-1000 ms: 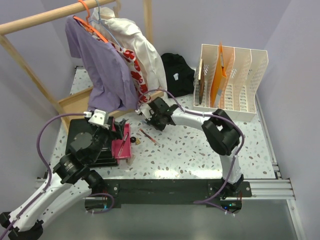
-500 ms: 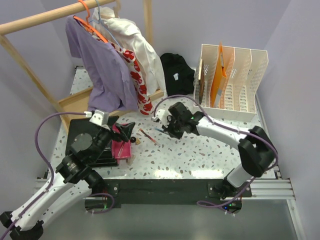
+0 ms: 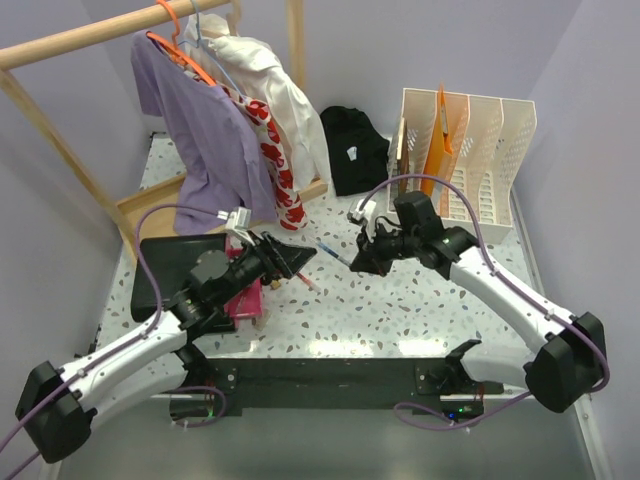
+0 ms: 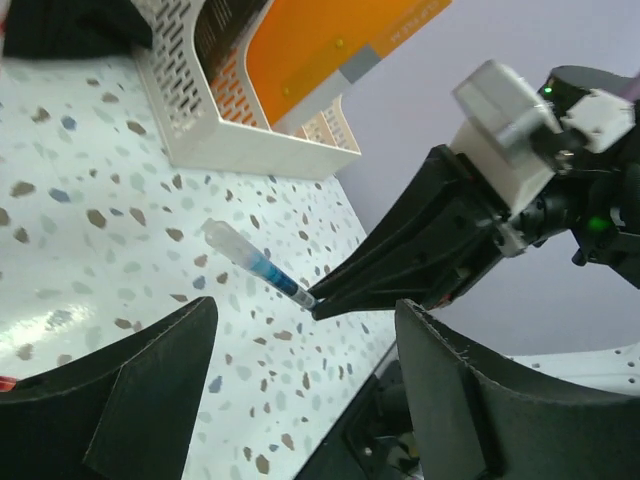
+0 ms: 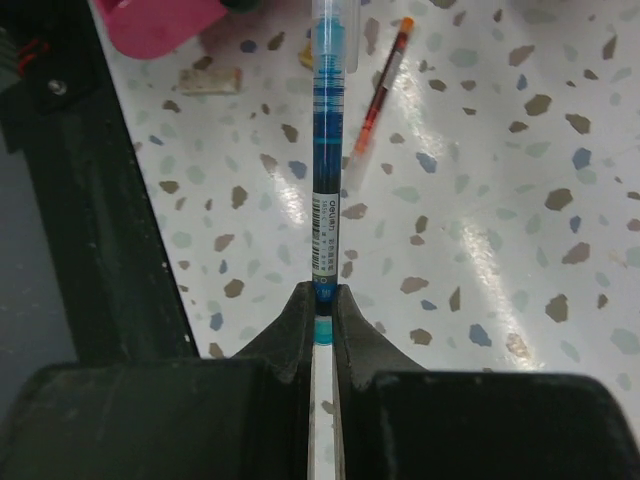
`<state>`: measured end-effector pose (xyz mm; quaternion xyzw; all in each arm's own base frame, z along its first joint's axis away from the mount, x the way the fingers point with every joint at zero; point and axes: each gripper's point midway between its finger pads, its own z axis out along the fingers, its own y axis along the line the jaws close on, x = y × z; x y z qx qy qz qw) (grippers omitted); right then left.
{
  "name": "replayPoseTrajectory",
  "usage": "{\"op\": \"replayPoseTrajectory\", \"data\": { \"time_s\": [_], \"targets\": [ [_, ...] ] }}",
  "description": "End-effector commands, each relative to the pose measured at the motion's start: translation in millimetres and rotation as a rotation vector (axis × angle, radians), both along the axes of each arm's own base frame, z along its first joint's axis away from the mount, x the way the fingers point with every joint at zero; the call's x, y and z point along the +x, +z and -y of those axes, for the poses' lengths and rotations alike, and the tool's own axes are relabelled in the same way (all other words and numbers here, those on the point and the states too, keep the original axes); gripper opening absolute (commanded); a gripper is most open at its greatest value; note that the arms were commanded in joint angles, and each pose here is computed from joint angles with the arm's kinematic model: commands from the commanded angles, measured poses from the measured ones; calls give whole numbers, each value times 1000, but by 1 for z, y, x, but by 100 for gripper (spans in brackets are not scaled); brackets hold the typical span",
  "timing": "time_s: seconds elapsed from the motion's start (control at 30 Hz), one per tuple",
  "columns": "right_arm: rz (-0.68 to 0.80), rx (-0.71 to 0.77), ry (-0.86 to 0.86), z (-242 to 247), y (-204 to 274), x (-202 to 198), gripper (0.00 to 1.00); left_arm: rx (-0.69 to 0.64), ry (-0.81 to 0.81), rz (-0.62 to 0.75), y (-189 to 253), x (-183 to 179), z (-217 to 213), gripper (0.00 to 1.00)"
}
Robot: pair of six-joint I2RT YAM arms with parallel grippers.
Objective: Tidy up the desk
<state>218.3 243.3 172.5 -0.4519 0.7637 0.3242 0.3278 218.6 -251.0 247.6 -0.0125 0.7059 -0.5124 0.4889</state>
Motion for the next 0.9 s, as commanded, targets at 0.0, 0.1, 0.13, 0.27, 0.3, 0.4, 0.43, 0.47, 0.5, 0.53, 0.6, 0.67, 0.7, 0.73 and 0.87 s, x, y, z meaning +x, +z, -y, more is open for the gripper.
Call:
{"op": "replayPoseTrajectory", "data": {
  "time_s": [0.0, 0.1, 0.13, 0.27, 0.3, 0.4, 0.43, 0.47, 0.5, 0.53, 0.6, 0.67, 0.7, 0.73, 0.87],
  "targets": [
    [-55, 141, 90, -12, 36, -28, 0, -221, -63, -1, 41, -4, 23, 76],
    [-88, 179, 125, -16, 49, -37, 0, -213, -55, -14, 41, -1, 37, 76],
    [-94, 191, 126, -17, 53, -39, 0, -208, -67, -19, 40, -3, 43, 75],
    [-108, 213, 140, -19, 57, -42, 0, -209, -94, -9, 43, -4, 58, 63],
    [-113, 215, 143, -19, 57, -43, 0, -202, -103, -7, 44, -5, 62, 60],
    [-107, 228, 142, -19, 57, -45, 0, -172, -76, -4, 42, 1, 63, 51],
    [-102, 232, 142, -19, 58, -45, 0, -157, -71, -12, 37, 1, 63, 44],
    [-99, 236, 146, -19, 58, -46, 0, -152, -57, -3, 39, 3, 61, 39],
    [-96, 238, 145, -18, 59, -47, 0, -140, -51, -3, 37, 3, 60, 28],
    [-91, 240, 143, -18, 59, -46, 0, -137, -45, 4, 39, 4, 59, 21],
    [-88, 239, 135, -17, 58, -45, 0, -115, -33, 19, 40, 5, 56, 5],
    [-79, 234, 119, -15, 57, -42, 22, -75, -11, 26, 38, 7, 51, 0],
    [-70, 233, 116, -15, 57, -41, 33, -57, 4, 27, 37, 8, 48, 0],
    [-56, 227, 103, -13, 57, -38, 48, -19, 33, 13, 33, 9, 42, 0],
    [38, 163, 12, 1, 52, -18, 98, 171, 144, 9, 20, 16, 11, 0]
  ]
}}
